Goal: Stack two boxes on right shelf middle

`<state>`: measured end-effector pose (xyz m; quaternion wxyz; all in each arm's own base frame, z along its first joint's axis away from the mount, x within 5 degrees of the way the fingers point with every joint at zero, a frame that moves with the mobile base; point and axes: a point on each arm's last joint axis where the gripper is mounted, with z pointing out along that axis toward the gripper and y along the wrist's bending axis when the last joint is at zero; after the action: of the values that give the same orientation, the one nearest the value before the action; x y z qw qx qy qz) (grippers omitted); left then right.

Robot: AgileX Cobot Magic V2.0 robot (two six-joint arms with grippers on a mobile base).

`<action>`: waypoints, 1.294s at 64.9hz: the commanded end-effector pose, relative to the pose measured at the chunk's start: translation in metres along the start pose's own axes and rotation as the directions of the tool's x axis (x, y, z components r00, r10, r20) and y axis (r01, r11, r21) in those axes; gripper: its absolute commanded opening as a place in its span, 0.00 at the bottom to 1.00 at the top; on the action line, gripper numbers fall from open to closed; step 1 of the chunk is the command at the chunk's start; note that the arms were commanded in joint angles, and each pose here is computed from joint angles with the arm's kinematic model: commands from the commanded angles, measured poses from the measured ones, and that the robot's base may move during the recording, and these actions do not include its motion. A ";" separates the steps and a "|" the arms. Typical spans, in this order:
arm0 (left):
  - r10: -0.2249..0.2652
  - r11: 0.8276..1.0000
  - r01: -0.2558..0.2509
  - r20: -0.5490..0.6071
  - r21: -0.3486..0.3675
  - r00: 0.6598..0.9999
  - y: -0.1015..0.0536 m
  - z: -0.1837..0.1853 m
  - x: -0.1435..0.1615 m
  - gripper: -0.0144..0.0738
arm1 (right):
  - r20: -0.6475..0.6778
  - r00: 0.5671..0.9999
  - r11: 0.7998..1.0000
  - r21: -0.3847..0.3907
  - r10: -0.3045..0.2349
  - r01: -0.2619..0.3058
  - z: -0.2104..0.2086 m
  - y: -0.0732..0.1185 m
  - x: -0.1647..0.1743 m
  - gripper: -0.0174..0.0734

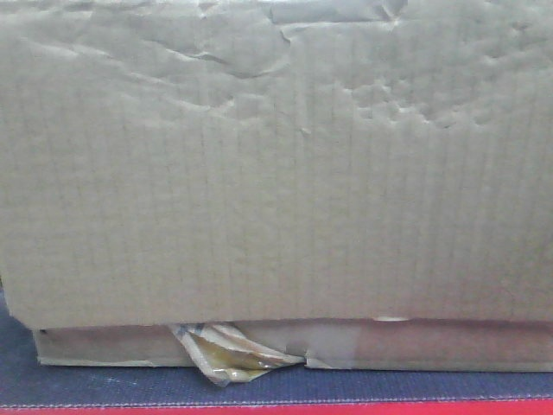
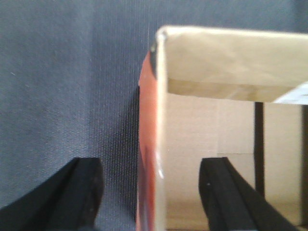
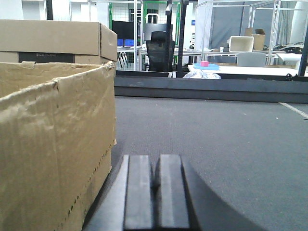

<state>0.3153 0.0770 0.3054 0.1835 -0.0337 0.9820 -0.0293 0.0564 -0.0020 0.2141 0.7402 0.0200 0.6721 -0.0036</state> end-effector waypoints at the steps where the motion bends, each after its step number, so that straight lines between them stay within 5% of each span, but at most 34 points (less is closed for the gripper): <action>1: 0.001 1.000 -0.001 0.003 0.006 1.000 0.001 0.004 -0.003 0.46 | 0.022 1.000 1.000 0.004 0.000 0.000 0.000 0.000 -0.002 0.01; 16: -0.001 1.000 0.001 -0.006 0.007 1.000 0.001 0.007 -0.004 0.04 | 0.022 1.000 1.000 0.004 0.000 0.000 0.000 0.000 -0.002 0.01; 27: -0.005 1.000 0.005 0.027 0.004 1.000 0.001 -0.005 -0.012 0.04 | 0.022 1.000 1.000 0.004 0.000 0.000 0.000 0.000 -0.002 0.01; 42: 0.020 1.000 -0.017 0.148 -0.026 0.989 -0.001 -0.068 -0.039 0.04 | 0.022 1.000 1.000 0.004 0.000 0.000 0.000 0.000 -0.002 0.01; 52: -0.046 0.993 0.078 0.326 -0.087 0.944 0.000 -0.120 -0.057 0.04 | 0.022 1.000 1.000 0.004 0.000 0.000 0.000 0.000 -0.002 0.01; 60: -0.130 0.982 0.181 0.477 -0.062 0.869 -0.005 -0.164 -0.065 0.04 | 0.022 1.000 1.000 0.004 0.000 0.000 0.000 0.000 -0.002 0.01; 74: -0.108 0.993 0.113 0.639 0.033 0.762 -0.060 -0.220 -0.069 0.04 | 0.022 1.000 1.000 0.004 0.000 0.000 0.000 0.000 -0.002 0.01; 84: -0.101 0.993 0.035 0.653 0.113 0.751 -0.120 -0.228 -0.063 0.04 | 0.022 1.000 1.000 0.004 0.000 0.000 0.000 0.000 -0.002 0.01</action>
<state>0.3054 -0.0008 0.5401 0.5035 -0.0747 0.8599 -0.0397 0.0564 -0.0020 0.2141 0.7402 0.0200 0.6721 -0.0036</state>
